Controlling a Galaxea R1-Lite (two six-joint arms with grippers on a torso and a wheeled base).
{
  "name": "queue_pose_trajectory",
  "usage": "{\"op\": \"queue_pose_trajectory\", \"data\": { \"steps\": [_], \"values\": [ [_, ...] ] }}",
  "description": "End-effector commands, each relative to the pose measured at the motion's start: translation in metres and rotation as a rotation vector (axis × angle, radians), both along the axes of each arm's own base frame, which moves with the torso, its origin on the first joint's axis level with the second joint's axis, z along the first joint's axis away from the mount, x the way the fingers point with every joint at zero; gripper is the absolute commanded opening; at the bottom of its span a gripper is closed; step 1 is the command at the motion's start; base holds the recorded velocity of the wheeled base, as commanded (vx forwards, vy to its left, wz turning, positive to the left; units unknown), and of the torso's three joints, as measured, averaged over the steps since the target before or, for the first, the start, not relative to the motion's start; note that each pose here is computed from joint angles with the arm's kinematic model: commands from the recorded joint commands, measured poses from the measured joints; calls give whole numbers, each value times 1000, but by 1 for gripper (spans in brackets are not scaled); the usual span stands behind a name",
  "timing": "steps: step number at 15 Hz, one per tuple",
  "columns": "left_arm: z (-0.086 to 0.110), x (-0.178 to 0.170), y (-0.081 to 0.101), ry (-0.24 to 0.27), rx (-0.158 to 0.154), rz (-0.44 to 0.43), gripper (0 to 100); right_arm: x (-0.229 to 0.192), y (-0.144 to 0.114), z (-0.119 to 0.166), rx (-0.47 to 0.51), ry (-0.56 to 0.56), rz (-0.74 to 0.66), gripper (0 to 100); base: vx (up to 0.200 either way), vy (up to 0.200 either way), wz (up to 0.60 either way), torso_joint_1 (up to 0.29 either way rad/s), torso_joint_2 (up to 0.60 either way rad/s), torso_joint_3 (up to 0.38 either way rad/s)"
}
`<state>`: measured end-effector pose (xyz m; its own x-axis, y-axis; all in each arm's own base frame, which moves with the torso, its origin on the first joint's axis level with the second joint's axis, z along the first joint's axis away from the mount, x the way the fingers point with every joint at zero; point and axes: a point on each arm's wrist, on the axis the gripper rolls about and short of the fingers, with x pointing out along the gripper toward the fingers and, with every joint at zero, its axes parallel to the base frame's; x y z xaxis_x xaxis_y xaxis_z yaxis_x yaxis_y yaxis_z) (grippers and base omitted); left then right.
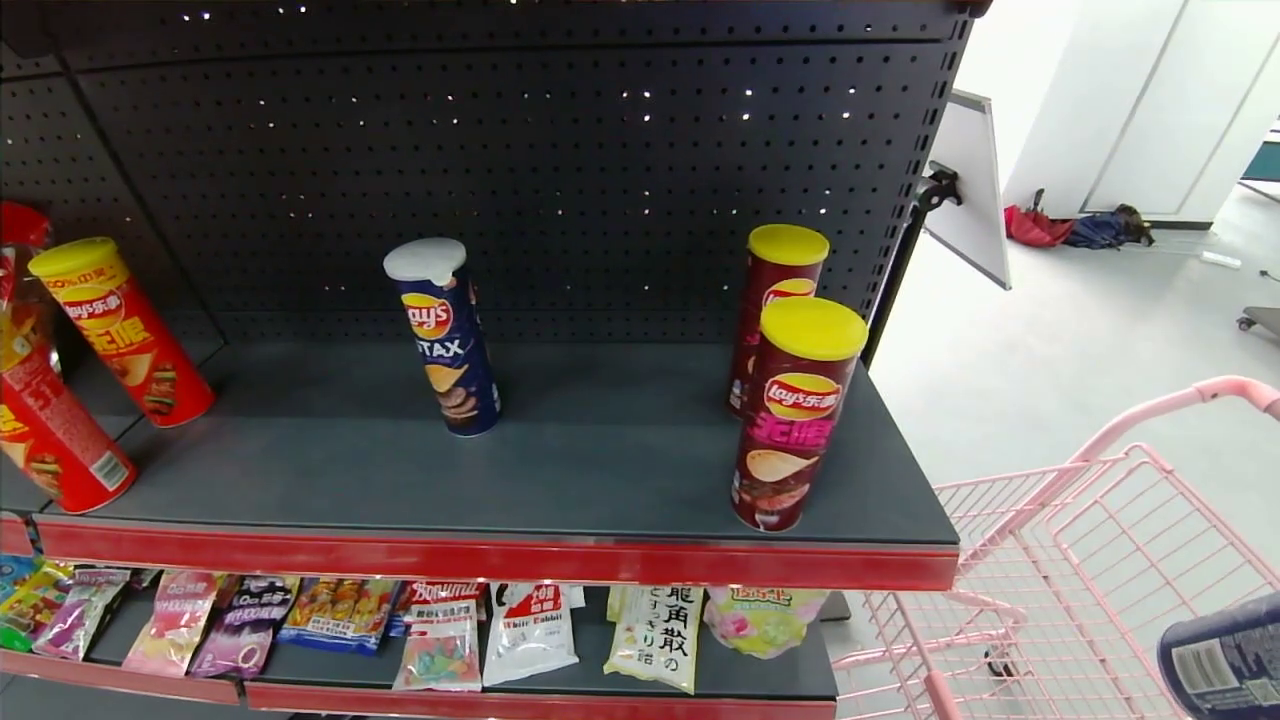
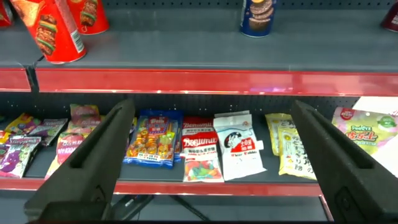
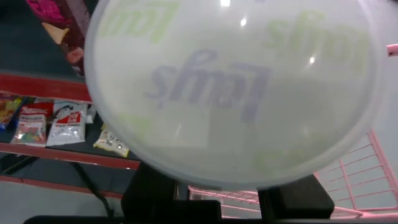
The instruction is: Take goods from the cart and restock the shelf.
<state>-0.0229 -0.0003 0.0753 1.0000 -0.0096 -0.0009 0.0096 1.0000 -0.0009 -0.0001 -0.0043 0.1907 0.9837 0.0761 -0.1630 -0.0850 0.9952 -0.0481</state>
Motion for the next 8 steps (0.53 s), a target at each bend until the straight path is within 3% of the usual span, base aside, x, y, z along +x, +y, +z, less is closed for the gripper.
{"op": "queue_pose_trajectory", "data": {
  "steps": [1, 5, 8],
  "values": [
    [0, 0, 0, 1, -1, 0, 100, -4, -1, 1, 16, -24, 2, 0, 0, 0, 0, 0, 0, 0],
    [0, 0, 0, 1, 1, 0, 100, -7, -2, -3, 11, -24, -1, 0, 0, 0, 0, 0, 0, 0],
    [0, 0, 0, 1, 1, 0, 100, -6, -2, -4, 9, -17, 2, 0, 0, 200, 0, -4, -1, 7]
  ]
}}
